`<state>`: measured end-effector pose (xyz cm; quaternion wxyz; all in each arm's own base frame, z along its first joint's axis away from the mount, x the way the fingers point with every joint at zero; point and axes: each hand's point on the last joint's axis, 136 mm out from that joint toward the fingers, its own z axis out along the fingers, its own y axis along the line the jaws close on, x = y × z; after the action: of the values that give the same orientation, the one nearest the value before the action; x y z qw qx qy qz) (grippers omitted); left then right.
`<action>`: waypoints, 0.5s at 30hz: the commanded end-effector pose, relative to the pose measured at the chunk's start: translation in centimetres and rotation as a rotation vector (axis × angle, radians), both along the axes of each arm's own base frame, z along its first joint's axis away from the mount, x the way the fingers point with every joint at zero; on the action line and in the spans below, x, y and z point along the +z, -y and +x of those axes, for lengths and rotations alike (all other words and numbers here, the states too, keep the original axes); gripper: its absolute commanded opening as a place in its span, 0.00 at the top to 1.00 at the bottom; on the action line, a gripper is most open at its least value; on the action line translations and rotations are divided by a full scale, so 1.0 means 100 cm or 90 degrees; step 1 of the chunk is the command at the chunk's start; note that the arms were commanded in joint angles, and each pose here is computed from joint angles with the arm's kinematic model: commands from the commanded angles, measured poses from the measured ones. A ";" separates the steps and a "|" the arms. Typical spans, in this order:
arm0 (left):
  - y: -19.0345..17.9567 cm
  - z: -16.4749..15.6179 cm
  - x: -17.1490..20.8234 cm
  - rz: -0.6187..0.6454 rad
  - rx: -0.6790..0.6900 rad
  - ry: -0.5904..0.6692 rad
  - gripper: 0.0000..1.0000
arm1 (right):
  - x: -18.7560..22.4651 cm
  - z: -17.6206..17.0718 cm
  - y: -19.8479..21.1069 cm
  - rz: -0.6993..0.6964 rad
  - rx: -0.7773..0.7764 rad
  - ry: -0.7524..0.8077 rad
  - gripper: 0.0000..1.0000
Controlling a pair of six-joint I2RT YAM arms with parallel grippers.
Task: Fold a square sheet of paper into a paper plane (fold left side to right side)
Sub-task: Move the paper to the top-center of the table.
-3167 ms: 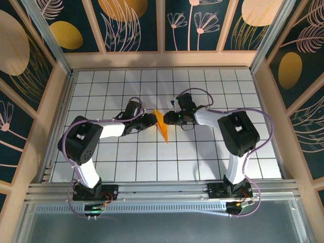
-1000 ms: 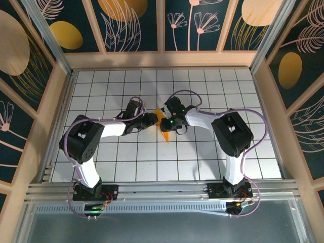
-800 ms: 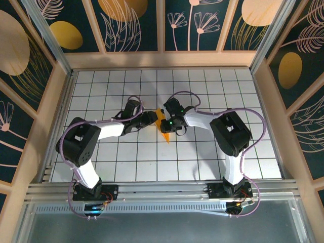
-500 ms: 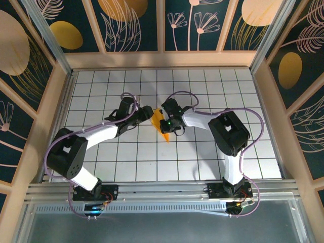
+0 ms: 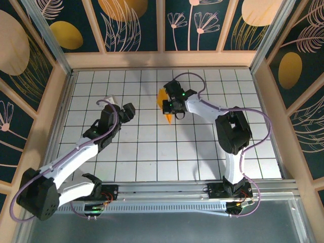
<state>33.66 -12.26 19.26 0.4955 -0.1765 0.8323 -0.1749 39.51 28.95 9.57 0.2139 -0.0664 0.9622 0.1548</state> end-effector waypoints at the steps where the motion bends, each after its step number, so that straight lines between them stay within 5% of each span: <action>1: -0.035 -0.013 -0.009 0.078 0.067 -0.011 0.18 | -0.011 0.021 0.027 -0.051 -0.077 -0.010 1.00; 15: -0.052 -0.030 -0.016 0.080 0.098 -0.008 0.12 | -0.043 0.076 0.053 -0.121 -0.112 -0.019 1.00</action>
<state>30.78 -8.00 17.83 0.5113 -0.2026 0.8289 -0.1025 46.90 24.80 5.87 0.2139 -0.0004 0.9742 0.0716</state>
